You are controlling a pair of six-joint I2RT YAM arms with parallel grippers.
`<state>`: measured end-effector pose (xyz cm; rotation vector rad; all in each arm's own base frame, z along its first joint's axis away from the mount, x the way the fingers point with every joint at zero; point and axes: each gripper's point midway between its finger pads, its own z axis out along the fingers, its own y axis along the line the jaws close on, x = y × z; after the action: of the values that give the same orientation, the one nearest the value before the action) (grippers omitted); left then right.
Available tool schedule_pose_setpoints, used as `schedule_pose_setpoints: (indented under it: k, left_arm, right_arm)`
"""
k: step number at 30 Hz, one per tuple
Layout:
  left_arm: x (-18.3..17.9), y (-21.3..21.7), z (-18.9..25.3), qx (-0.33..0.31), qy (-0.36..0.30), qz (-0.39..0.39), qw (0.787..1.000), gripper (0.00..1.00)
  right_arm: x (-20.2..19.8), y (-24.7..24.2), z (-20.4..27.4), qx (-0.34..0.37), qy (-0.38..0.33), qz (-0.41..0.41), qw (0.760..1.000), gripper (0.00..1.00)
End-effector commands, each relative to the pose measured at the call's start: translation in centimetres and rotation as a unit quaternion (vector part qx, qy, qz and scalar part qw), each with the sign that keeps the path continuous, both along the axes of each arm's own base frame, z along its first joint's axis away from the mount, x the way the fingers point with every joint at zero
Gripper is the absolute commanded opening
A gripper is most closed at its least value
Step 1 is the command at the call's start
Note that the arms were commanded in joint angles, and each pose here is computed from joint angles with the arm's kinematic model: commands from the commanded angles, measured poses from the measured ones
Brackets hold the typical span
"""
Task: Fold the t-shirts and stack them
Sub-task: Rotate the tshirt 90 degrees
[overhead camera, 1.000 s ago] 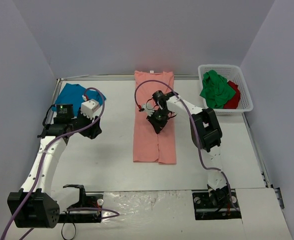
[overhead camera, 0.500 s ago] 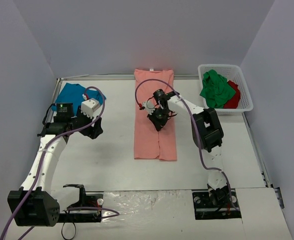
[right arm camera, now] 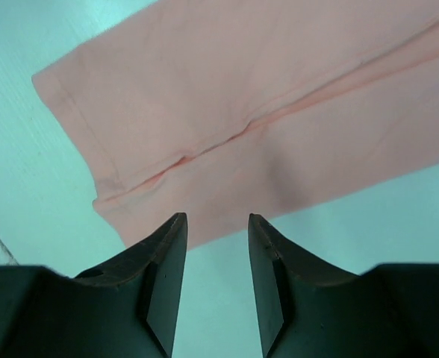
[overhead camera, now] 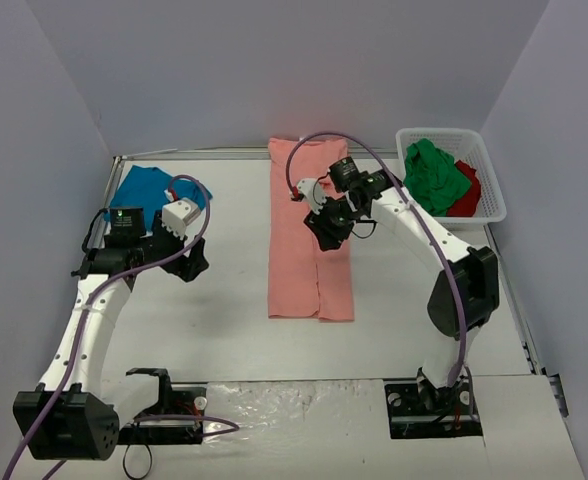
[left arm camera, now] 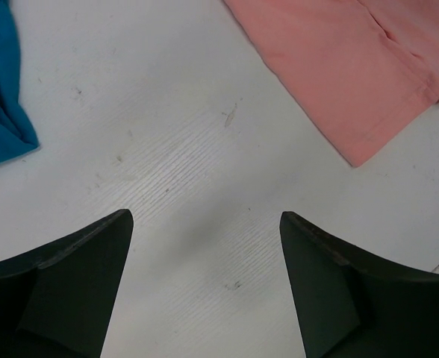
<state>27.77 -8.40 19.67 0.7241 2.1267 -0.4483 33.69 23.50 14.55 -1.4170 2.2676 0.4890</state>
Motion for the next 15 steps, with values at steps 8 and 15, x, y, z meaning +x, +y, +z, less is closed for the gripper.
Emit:
schedule_pose_setpoints:
  k: [8,15]
  left_arm:
    - [-1.2,-2.8,3.4,-0.084,-0.008,-0.049,0.995,0.85]
    - [-2.3,-4.1,1.7,-0.027,-0.008,-0.120,0.992,0.85]
  right_arm:
    - [-5.6,-9.2,-4.1,-0.037,0.079,-0.093,0.992,0.52]
    - [-5.5,-11.2,-4.1,-0.017,0.059,-0.134,0.989,0.55]
